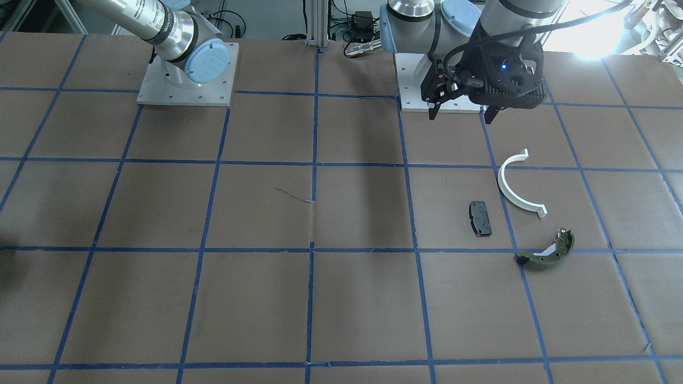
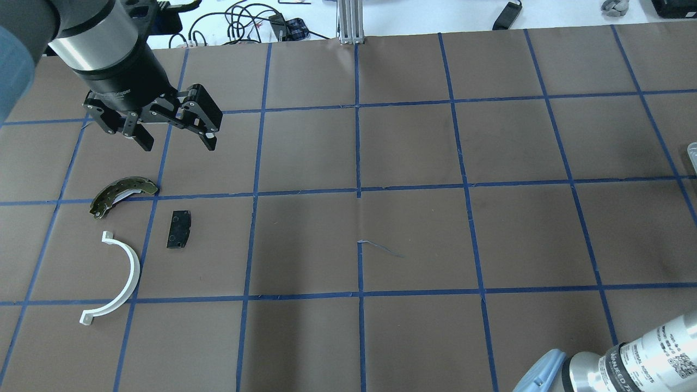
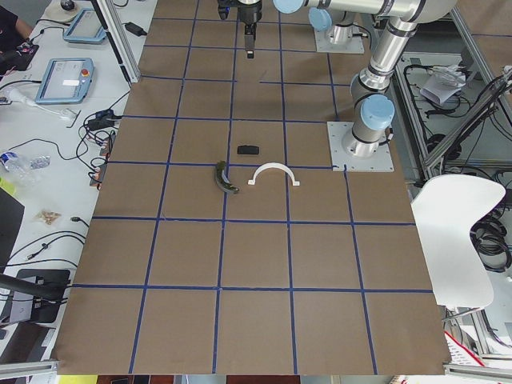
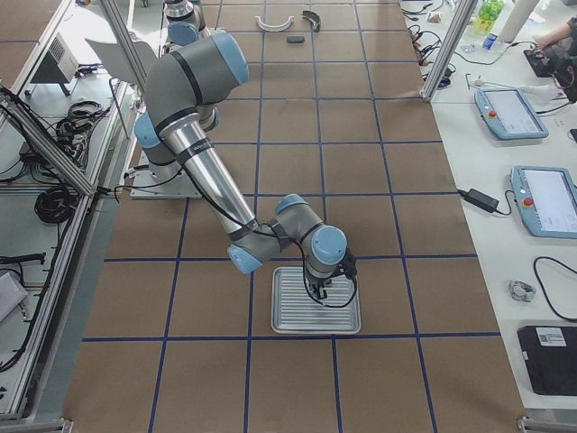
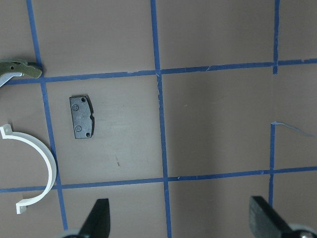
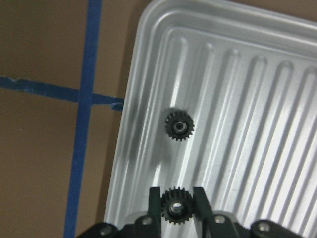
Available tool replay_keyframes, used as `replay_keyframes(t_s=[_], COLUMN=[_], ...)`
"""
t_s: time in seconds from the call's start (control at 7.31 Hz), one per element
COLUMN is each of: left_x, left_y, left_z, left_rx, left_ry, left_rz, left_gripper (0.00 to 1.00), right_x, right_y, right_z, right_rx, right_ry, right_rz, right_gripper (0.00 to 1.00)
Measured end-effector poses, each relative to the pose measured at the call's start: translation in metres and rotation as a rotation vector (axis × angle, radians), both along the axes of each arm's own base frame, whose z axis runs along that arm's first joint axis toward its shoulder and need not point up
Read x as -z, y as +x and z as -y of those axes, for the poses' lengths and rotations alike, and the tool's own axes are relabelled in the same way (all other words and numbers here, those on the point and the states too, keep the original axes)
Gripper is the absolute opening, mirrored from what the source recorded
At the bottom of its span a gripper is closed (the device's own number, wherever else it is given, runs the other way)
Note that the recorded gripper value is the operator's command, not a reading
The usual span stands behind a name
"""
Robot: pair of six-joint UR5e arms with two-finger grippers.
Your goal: Place bearing gear from tray to pile
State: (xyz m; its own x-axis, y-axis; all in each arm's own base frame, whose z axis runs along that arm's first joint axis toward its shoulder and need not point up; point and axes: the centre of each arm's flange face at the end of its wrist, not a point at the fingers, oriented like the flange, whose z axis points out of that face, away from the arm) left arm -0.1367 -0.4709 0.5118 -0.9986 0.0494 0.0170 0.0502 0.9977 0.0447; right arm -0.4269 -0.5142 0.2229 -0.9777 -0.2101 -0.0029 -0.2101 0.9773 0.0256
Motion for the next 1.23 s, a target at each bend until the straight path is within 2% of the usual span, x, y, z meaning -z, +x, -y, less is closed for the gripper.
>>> replay_keyframes(t_s=[0.27, 0.41, 0.82, 1.23], left_x=[0.000, 0.000, 0.000, 0.000], left_y=[0.000, 0.000, 0.000, 0.001], left_z=[0.000, 0.000, 0.000, 0.000], left_rx=[0.000, 0.000, 0.000, 0.000], left_ry=[0.000, 0.000, 0.000, 0.000], left_rz=[0.001, 0.000, 0.001, 0.002], left_gripper=[1.00, 1.00, 1.00, 1.00], right_x=[-0.055, -0.072, -0.108, -0.128], right_y=[0.079, 0.132, 0.303, 0.489], right_z=[0.017, 0.030, 0.054, 0.047], right_rx=[-0.010, 0.008, 0.156, 0.248], right_ry=[-0.003, -0.003, -0.020, -0.029], right_rz=[-0.006, -0.013, -0.040, -0.027], right_gripper=[0.06, 0.06, 0.04, 0.04])
